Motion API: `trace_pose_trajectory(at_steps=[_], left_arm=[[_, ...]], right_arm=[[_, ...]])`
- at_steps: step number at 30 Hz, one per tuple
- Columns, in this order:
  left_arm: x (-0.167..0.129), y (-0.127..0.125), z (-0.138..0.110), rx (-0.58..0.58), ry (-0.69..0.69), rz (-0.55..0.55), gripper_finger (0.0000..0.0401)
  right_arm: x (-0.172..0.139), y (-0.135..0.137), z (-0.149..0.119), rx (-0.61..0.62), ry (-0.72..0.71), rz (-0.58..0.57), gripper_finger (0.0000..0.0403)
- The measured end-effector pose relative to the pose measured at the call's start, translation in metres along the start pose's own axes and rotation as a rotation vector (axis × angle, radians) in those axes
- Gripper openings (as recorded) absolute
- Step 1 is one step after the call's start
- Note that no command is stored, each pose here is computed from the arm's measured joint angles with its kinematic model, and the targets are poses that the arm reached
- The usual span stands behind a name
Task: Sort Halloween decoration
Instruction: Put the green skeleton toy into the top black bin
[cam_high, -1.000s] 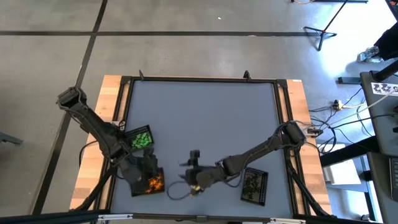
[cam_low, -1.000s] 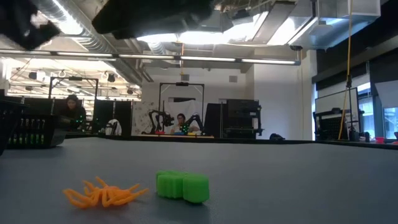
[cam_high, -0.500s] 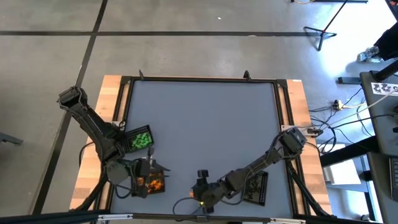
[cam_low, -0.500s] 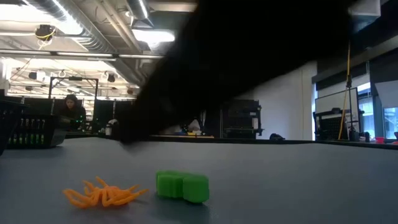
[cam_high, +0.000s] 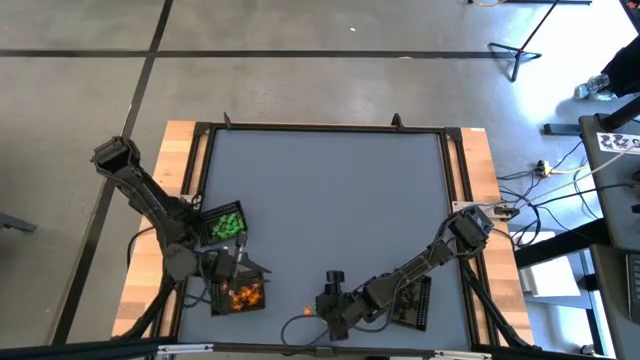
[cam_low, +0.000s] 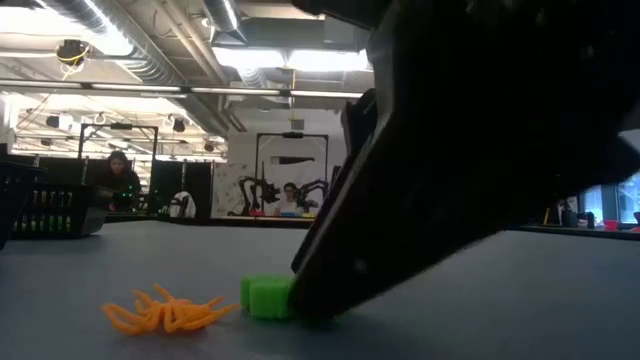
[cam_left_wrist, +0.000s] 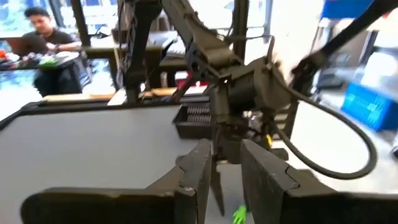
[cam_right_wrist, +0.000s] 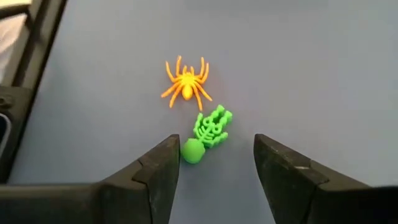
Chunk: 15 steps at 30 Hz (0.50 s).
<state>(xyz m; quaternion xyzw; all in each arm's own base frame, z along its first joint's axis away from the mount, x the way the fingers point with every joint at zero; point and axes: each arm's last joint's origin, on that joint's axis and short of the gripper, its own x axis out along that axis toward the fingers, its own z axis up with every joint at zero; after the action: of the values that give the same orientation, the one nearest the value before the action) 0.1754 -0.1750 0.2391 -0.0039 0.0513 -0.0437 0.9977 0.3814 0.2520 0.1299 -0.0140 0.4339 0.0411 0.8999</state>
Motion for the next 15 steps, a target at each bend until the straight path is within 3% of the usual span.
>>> trace_pose_trajectory(at_steps=[9, 15], left_arm=[[-0.018, 0.019, -0.014, -0.080, -0.128, -0.032, 0.0080], [-0.018, 0.020, -0.015, -0.080, -0.127, -0.035, 0.0080]], right_arm=[[0.000, -0.001, 0.000, 0.003, -0.008, -0.019, 0.0196], [0.000, -0.002, -0.002, 0.008, 0.016, -0.035, 0.0133]])
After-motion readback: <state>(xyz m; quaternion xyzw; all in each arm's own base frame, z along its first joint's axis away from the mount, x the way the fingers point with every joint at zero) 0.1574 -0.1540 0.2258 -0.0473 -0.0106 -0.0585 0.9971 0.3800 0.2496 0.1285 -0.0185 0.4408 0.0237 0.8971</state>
